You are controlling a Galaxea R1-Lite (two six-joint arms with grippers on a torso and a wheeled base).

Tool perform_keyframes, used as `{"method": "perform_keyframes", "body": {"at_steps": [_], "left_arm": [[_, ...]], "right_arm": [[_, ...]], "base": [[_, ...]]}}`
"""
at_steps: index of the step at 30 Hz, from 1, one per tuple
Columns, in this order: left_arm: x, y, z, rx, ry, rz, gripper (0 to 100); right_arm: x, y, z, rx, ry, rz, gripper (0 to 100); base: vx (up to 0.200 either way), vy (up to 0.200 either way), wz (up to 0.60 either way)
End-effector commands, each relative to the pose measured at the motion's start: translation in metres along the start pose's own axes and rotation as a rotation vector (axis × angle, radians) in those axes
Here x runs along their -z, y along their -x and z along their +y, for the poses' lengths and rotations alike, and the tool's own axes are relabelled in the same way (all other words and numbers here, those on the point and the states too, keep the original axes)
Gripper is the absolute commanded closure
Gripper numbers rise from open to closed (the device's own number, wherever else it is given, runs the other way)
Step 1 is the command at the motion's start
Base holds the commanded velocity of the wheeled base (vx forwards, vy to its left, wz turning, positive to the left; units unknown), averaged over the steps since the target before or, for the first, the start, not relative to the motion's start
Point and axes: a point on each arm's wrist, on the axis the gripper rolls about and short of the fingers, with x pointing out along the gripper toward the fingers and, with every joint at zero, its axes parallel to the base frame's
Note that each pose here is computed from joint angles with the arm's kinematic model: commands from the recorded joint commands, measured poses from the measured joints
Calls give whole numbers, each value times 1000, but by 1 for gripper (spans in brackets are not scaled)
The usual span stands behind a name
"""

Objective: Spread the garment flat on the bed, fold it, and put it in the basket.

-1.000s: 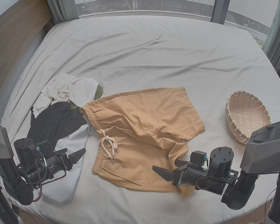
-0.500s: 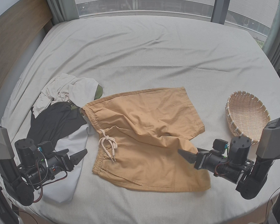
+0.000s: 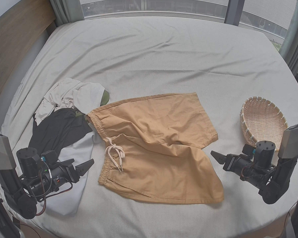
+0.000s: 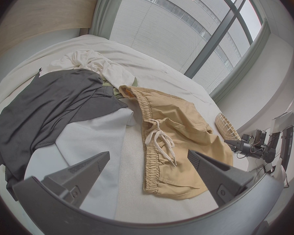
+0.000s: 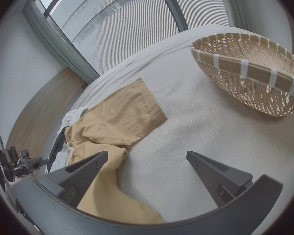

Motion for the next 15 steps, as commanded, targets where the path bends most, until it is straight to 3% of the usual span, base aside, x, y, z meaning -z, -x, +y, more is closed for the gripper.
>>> {"method": "perform_keyframes", "body": {"at_steps": [1, 6, 15], "left_arm": [[1, -1, -1, 5, 0, 4, 0], [1, -1, -1, 6, 0, 6, 0], [2, 1, -1, 2, 2, 9, 0]], "right_arm": [[12, -6, -8, 33, 16, 44, 0], [24, -8, -7, 28, 41, 92, 0], [37, 4, 47, -150, 110, 128, 0]], "base": [[0, 0, 0], [0, 0, 0], [0, 0, 0]]}}
